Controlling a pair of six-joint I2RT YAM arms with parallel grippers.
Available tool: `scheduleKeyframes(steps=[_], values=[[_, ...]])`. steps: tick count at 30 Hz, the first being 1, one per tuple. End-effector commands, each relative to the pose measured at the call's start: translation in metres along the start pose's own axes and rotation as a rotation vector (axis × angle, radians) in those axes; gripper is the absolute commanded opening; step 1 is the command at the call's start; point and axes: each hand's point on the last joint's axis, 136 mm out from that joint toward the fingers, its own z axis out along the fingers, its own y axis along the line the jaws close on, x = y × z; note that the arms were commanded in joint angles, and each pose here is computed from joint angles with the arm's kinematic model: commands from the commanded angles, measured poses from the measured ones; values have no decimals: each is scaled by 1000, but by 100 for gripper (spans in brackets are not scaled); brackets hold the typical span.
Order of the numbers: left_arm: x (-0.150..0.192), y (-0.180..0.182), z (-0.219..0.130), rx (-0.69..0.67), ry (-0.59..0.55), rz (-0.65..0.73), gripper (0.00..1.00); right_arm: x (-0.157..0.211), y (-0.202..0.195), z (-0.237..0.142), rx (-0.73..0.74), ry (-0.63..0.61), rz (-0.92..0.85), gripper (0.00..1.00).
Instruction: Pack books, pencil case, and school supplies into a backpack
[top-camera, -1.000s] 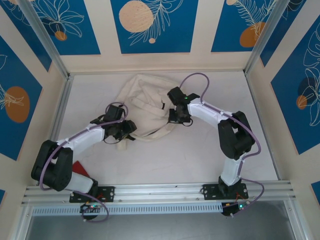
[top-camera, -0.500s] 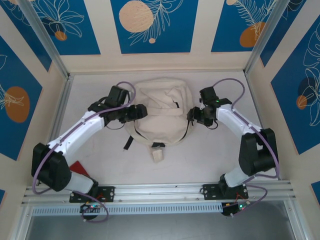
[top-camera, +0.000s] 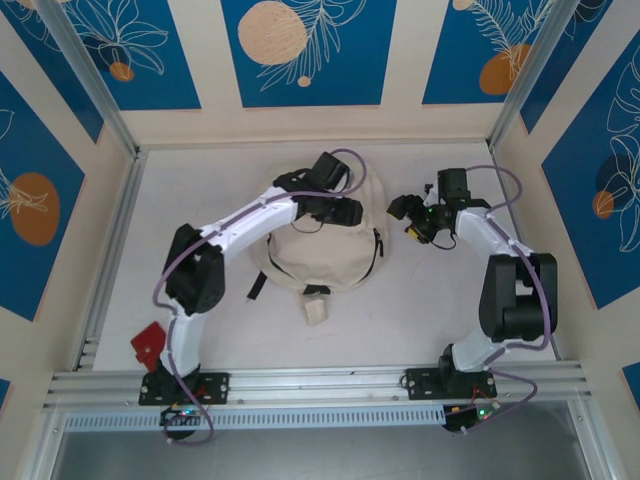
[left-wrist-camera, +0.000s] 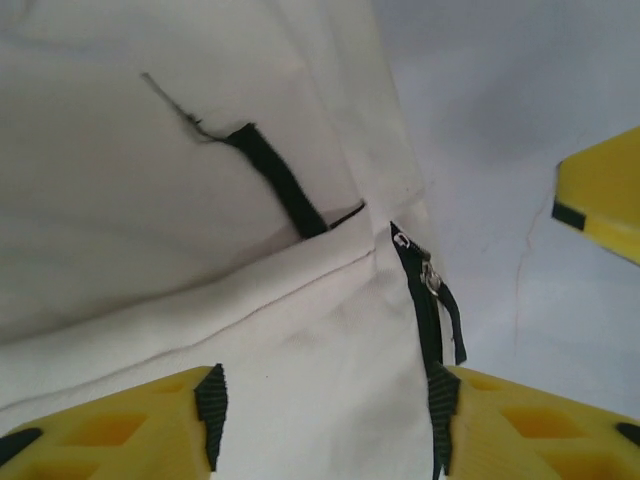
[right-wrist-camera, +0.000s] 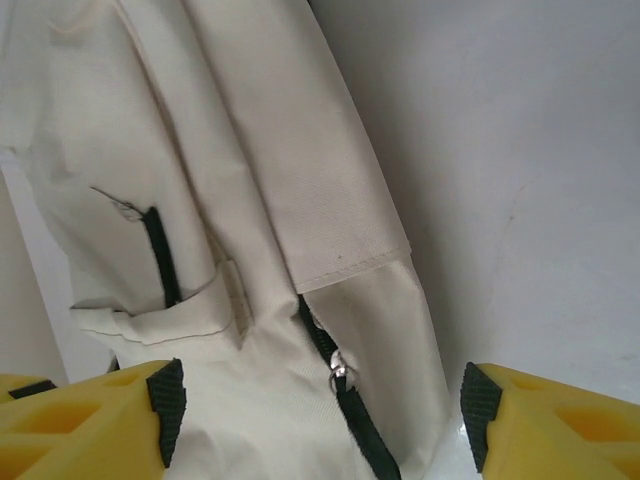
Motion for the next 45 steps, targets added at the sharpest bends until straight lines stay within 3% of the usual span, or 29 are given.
scheduleKeyframes(steps=[1, 6, 17, 23, 29, 38, 45], values=[[-12, 13, 13, -107, -13, 26, 52, -2, 16, 10, -84, 62, -12, 71], [-33, 16, 38, -150, -50, -14, 51, -5, 16, 21, -90, 86, -12, 68], [-25, 28, 76, -221, 13, -39, 46, -3, 6, 31, -49, 99, -2, 66], [-10, 39, 84, -272, 64, -39, 23, 2, 8, 34, -40, 109, -11, 64], [-19, 34, 67, -268, 39, -34, 0, 7, 18, 34, -46, 117, -38, 61], [-43, 17, 9, -193, -97, -19, 0, 20, 57, 39, -197, 180, -85, 61], [-36, 25, -7, -197, -120, -17, 0, 18, 73, 56, -212, 220, -110, 59]])
